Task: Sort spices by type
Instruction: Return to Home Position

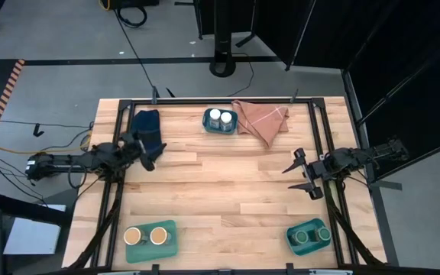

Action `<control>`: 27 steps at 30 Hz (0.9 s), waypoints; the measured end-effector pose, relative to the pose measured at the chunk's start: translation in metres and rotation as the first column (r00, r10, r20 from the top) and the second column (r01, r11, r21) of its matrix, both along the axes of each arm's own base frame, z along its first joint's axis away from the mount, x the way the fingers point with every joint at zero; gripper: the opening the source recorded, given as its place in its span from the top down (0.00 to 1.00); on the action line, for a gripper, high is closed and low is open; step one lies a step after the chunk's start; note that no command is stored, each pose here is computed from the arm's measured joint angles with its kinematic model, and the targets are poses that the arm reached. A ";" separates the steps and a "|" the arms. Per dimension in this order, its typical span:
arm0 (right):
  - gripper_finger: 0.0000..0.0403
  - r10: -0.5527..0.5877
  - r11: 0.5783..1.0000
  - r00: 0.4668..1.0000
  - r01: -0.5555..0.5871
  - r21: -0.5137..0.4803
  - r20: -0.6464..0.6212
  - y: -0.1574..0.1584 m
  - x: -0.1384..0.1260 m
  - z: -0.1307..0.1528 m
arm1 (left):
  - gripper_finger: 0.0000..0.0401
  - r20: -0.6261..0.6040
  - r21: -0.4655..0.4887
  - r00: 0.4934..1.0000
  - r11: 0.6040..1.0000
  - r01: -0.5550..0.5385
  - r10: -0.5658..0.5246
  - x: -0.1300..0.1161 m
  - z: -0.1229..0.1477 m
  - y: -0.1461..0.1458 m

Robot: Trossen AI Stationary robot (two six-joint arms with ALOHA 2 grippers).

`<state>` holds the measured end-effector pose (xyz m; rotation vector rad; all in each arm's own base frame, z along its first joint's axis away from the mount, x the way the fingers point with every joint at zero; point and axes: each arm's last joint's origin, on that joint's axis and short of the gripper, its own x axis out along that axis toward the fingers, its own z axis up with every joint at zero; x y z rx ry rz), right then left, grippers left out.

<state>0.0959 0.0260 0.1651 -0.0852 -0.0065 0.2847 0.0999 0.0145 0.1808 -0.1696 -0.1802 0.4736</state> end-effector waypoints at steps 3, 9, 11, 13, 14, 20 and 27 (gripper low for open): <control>0.33 -0.006 1.000 1.000 0.006 0.011 -0.001 0.000 0.000 0.000 | 0.13 -0.002 0.025 1.000 1.000 0.010 -0.010 0.000 0.001 0.000; 0.33 -0.006 1.000 1.000 0.006 0.012 0.005 0.000 0.000 0.001 | 0.13 0.000 0.027 1.000 1.000 0.010 -0.010 0.000 0.001 0.000; 0.33 -0.005 1.000 1.000 0.005 0.012 0.004 0.000 0.000 0.001 | 0.13 0.000 0.028 1.000 1.000 0.010 -0.010 0.000 0.001 0.000; 0.33 -0.006 1.000 1.000 0.006 0.012 0.004 0.000 0.000 0.001 | 0.13 0.000 0.028 1.000 1.000 0.011 -0.011 0.000 0.001 0.000; 0.33 -0.005 1.000 1.000 0.005 0.012 0.004 0.000 0.000 0.001 | 0.13 0.000 0.028 1.000 1.000 0.011 -0.011 0.000 0.001 0.000; 0.34 -0.005 1.000 1.000 0.005 0.012 0.004 0.000 0.000 0.001 | 0.13 -0.041 0.107 0.999 0.994 0.000 0.004 0.000 0.001 0.000; 0.32 -0.006 1.000 1.000 0.006 0.012 0.004 0.000 0.000 0.001 | 0.13 -0.016 0.121 1.000 0.992 0.026 -0.024 0.000 0.004 -0.001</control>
